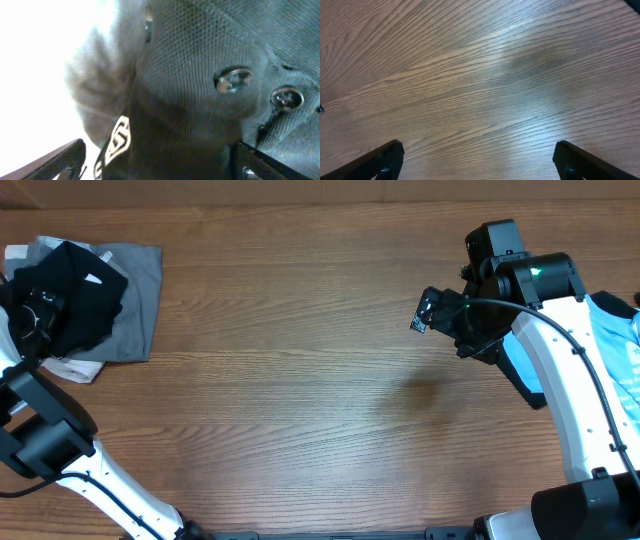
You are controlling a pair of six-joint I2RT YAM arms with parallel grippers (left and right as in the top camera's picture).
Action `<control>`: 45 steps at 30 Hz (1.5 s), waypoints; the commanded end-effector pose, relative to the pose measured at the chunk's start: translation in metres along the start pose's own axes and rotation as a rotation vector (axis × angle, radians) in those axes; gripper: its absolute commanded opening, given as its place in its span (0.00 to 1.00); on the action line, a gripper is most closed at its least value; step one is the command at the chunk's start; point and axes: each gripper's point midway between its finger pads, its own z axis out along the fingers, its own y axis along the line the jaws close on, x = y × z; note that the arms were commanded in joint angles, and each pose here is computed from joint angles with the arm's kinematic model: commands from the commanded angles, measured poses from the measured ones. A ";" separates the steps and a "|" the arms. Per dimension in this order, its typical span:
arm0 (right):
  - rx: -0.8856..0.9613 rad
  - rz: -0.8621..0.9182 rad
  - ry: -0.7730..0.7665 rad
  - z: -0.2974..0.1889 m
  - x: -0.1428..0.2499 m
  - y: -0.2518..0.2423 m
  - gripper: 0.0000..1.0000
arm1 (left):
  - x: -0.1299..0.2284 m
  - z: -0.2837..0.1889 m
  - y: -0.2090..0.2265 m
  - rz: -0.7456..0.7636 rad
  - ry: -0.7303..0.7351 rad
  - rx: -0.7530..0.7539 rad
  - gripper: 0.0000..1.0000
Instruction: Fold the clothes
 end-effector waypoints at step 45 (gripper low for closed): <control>-0.040 -0.030 -0.014 -0.014 0.004 0.007 1.00 | -0.034 -0.029 -0.136 0.446 -0.290 0.178 0.04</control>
